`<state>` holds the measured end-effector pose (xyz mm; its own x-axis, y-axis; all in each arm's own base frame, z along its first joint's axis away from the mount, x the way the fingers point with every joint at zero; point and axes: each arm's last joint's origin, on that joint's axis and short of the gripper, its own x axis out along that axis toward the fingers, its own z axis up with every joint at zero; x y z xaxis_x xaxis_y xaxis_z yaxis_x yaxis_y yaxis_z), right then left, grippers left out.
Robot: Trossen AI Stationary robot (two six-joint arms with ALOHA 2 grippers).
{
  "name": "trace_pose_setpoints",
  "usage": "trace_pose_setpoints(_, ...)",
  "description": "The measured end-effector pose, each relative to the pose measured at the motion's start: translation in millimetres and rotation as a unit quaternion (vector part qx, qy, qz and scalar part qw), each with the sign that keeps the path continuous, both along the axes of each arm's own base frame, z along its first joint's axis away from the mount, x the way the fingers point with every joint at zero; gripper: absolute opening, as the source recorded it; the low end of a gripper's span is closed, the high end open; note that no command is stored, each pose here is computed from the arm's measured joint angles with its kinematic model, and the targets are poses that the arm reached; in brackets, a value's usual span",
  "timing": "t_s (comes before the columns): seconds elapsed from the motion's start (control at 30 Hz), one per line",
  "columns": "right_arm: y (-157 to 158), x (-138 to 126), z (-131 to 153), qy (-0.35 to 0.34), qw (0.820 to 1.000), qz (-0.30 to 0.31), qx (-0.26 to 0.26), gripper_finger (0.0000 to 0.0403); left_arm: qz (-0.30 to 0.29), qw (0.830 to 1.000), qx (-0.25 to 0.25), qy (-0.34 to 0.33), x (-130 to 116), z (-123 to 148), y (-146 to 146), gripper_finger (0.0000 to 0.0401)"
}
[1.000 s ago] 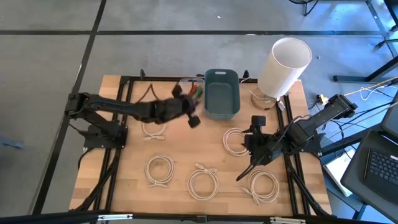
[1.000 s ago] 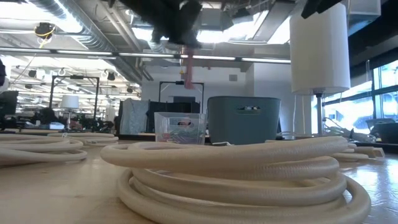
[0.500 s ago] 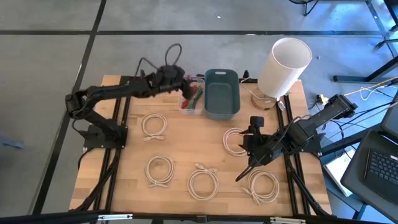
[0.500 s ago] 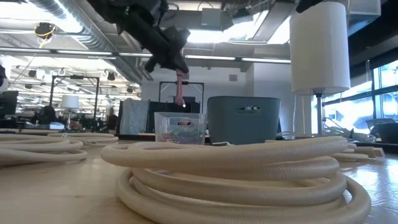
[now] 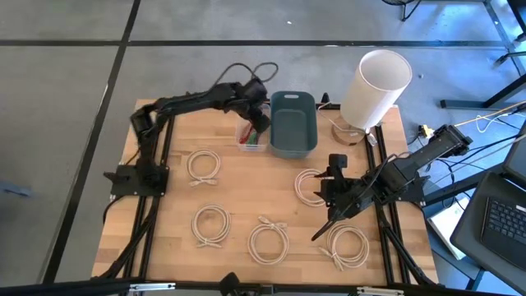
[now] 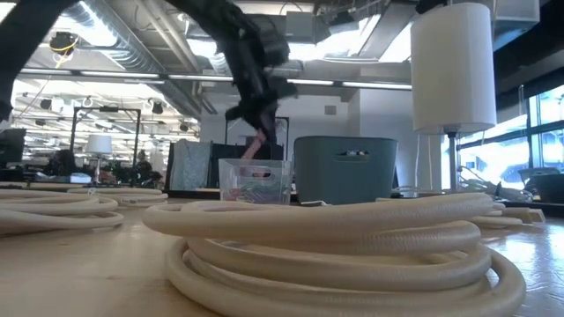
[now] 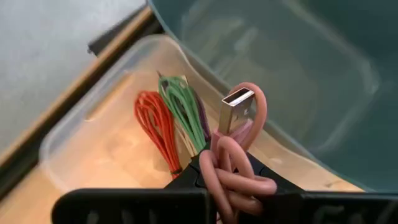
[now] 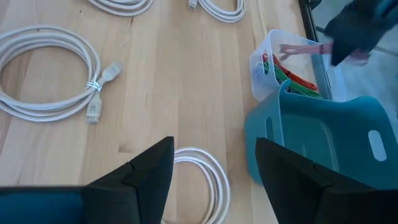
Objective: Pick and place USB-C Cables
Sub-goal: Put the pink USB cable into the transparent bin
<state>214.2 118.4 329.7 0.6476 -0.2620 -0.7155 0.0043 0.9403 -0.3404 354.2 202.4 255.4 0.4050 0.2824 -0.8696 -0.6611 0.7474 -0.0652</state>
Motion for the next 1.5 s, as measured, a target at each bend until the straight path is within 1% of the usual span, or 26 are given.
trace_pose_setpoints(0.1, 0.1, 0.0, 0.0, 0.000, 1.000, 0.000, 0.001, 0.0228, 0.001, 1.000, -0.021, 0.017, 7.4, -20.4, 3.6, 0.0008)
trace_pose_setpoints(0.3, 0.2, -0.1, -0.1, 0.002, 1.000, 0.001, 0.005, 0.0228, 0.009, 0.998, -0.037, 0.042, 12.1, -47.5, 13.7, 0.0008)
trace_pose_setpoints(0.43, 0.2, -0.1, -0.1, 0.002, 1.000, 0.001, 0.005, 0.0228, 0.028, 0.998, -0.047, 0.044, 11.0, -57.2, 21.7, 0.0008)
trace_pose_setpoints(0.67, 0.2, 0.0, -0.1, 0.002, 1.000, 0.001, 0.005, 0.0228, 0.028, 0.998, -0.062, 0.018, 16.7, -73.9, 33.4, 0.0008)
trace_pose_setpoints(0.87, 0.2, -0.1, -0.1, -0.001, 1.000, -0.007, 0.012, 0.0228, 0.038, 0.996, -0.076, 0.016, 16.8, -86.4, 41.3, 0.0008)
trace_pose_setpoints(1.03, 0.2, -0.1, -0.1, -0.002, 1.000, -0.009, 0.013, 0.0228, 0.043, 0.996, -0.072, 0.021, 15.9, -90.3, 44.9, 0.0010)
trace_pose_setpoints(1.2, 0.2, -0.1, -0.1, -0.002, 1.000, -0.009, 0.013, 0.0228, 0.011, 0.998, -0.066, 0.019, 17.5, -91.9, 44.6, 0.0039)
trace_pose_setpoints(1.5, 0.2, -0.1, -0.2, -0.004, 1.000, -0.017, 0.021, 0.0228, 0.009, 0.997, -0.078, 0.001, 18.4, -88.1, 43.6, 0.0119)
